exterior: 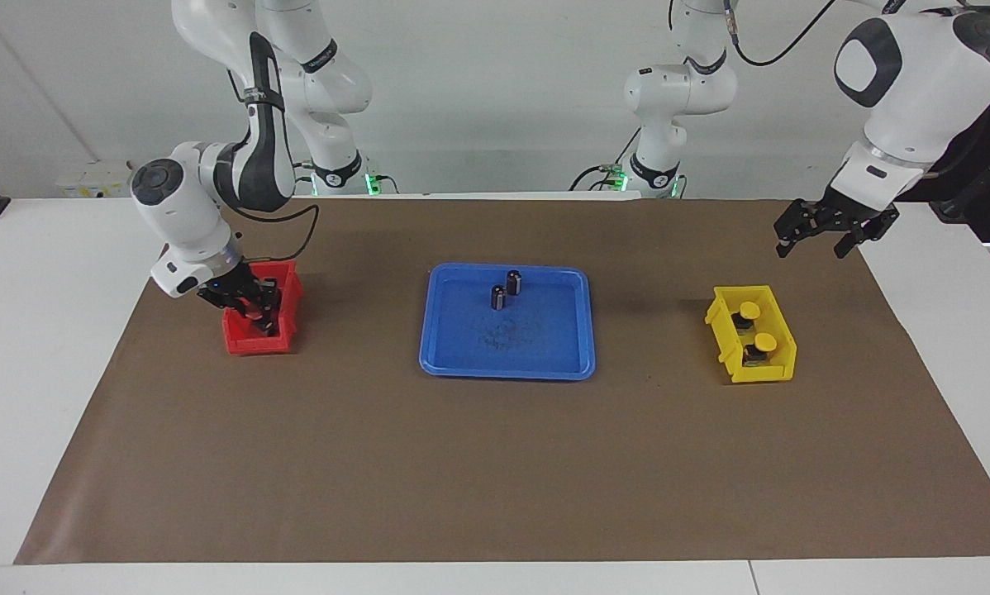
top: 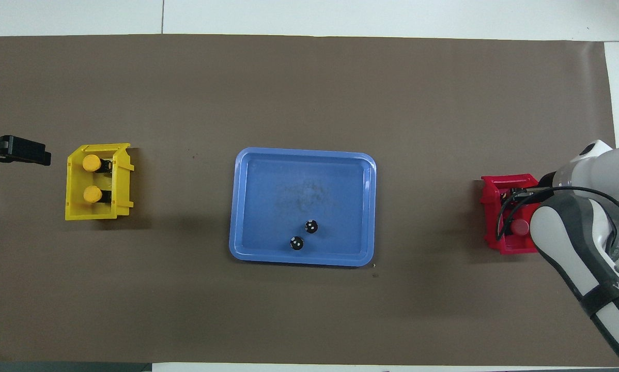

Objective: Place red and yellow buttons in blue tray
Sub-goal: 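Carry the red button to the tray while the left gripper reaches the yellow holder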

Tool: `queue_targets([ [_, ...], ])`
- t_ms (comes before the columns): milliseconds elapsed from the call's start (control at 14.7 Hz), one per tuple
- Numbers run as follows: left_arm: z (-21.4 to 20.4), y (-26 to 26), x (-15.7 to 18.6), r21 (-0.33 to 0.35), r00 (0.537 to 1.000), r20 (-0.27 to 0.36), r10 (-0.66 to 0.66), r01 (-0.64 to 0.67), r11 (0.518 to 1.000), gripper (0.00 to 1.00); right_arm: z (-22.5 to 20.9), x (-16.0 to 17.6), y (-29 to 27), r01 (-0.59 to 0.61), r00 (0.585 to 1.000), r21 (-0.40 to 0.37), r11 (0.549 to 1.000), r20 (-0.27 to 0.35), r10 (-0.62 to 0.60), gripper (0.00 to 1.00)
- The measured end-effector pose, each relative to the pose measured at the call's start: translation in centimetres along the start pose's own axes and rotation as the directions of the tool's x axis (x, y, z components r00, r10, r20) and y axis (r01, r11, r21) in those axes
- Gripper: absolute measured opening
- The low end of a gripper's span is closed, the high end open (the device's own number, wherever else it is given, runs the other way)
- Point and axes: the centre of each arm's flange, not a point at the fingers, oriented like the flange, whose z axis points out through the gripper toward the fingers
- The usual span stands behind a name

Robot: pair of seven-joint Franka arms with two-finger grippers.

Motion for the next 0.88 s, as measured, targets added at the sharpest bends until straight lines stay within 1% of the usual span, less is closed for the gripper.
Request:
queue_targets([
  [136, 2.3, 0.0, 0.3, 0.001, 1.0, -0.002, -0.011, 0.011, 1.0, 0.99, -2.2, 0.9, -0.1, 0.005, 1.0, 0.004, 1.0, 0.026, -0.005, 0.41],
  [204, 3.6, -0.1, 0.5, 0.001, 1.0, -0.004, -0.014, 0.014, 1.0, 0.99, -4.2, 1.7, -0.2, 0.009, 0.999, 0.006, 1.0, 0.043, -0.009, 0.41],
  [340, 7.6, 0.0, 1.1, 0.004, 1.0, -0.014, -0.014, 0.014, 1.0, 0.99, -9.6, 3.7, -1.5, 0.033, 0.997, 0.01, 0.999, 0.069, -0.033, 0.41],
  [476, 12.0, -0.1, 1.8, 0.007, 1.0, -0.024, -0.016, 0.016, 1.0, 0.96, -14.7, 5.7, -4.8, 0.033, 0.997, 0.006, 0.999, 0.072, -0.033, 0.41],
  [544, 13.8, -0.2, 2.2, 0.009, 1.0, -0.025, -0.016, 0.016, 1.0, 0.85, -16.3, 6.6, -7.3, 0.027, 0.997, 0.003, 1.0, 0.069, -0.027, 0.41],
  [612, 15.0, -0.2, 2.6, 0.01, 0.999, -0.028, -0.016, 0.017, 1.0, 0.72, -17.2, 7.4, -10.5, 0.013, 0.998, 0.002, 1.0, 0.062, -0.013, 0.41],
  [680, 15.8, -0.3, 2.9, 0.011, 0.999, -0.032, -0.016, 0.017, 1.0, 0.68, -17.5, 8.1, -14.0, -0.018, 0.998, 0.003, 1.0, 0.053, 0.018, 0.41],
  [748, 16.3, -0.3, 3.1, 0.012, 0.999, -0.033, -0.017, 0.017, 1.0, 0.67, -17.3, 8.4, -17.6, -0.056, 0.998, 0.011, 0.998, 0.04, 0.056, 0.41],
  [816, 16.6, -0.3, 3.1, 0.012, 0.999, -0.032, -0.017, 0.017, 1.0, 0.67, -16.9, 8.6, -21.4, -0.087, 0.996, 0.023, 0.996, 0.016, 0.087, 0.41],
  [884, 16.7, -0.3, 3.2, 0.012, 0.999, -0.035, -0.017, 0.018, 1.0, 0.65, -16.2, 8.5, -25.3, -0.112, 0.994, 0.038, 0.993, -0.008, 0.112, 0.41],
])
